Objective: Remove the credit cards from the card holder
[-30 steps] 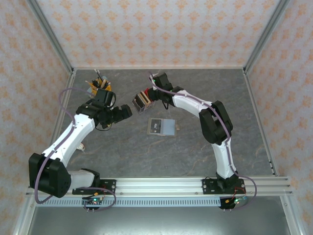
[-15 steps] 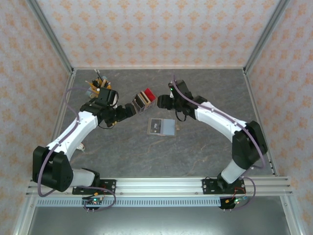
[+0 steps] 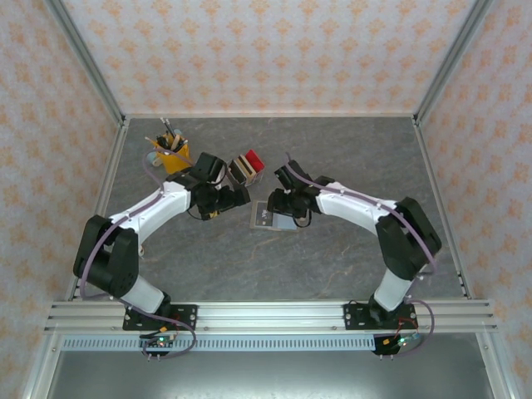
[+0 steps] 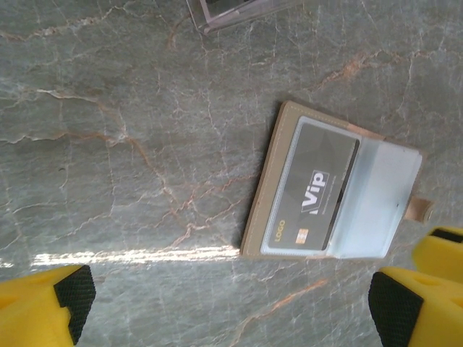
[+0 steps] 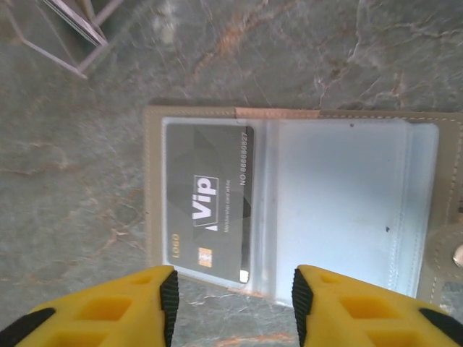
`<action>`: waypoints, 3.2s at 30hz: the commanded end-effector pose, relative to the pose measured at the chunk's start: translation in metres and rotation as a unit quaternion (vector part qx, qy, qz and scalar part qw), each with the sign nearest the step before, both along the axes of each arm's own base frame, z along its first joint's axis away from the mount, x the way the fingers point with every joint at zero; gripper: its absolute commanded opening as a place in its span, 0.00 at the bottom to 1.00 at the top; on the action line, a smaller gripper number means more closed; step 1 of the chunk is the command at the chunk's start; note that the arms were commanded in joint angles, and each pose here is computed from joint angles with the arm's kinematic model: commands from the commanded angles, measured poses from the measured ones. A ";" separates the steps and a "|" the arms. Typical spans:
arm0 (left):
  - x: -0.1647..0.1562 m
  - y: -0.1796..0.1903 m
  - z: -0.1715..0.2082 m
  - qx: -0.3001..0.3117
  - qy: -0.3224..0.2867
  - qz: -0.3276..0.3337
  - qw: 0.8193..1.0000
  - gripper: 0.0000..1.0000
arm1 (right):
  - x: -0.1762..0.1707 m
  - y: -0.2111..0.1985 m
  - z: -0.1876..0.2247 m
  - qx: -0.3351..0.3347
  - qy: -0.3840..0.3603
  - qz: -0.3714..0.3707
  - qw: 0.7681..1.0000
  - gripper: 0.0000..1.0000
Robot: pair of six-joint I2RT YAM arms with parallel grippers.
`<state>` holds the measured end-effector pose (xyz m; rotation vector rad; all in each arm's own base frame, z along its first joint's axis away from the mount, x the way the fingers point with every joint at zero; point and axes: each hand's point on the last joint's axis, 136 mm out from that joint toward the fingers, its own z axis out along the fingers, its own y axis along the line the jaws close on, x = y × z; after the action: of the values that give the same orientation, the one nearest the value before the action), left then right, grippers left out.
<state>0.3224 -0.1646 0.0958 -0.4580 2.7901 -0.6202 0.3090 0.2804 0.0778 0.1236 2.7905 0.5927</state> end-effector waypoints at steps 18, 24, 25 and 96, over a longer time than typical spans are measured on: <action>0.013 -0.023 -0.011 -0.030 0.007 0.006 1.000 0.93 | 0.014 0.021 -0.035 0.025 0.048 -0.021 0.998 0.29; 0.014 -0.024 -0.011 -0.031 0.008 0.005 0.999 0.92 | 0.013 0.020 -0.044 0.021 0.059 -0.019 0.998 0.29; 0.014 -0.024 -0.012 -0.030 0.008 0.004 0.999 0.91 | 0.014 0.021 -0.044 0.021 0.059 -0.019 0.998 0.29; 0.001 -0.030 -0.110 0.053 0.133 -0.025 0.989 0.09 | 0.014 0.033 -0.030 0.175 0.041 0.002 0.984 0.16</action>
<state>0.3537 -0.2186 0.0205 -0.4436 2.9481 -0.6590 0.3210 0.3075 0.0305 0.2531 2.7973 1.0294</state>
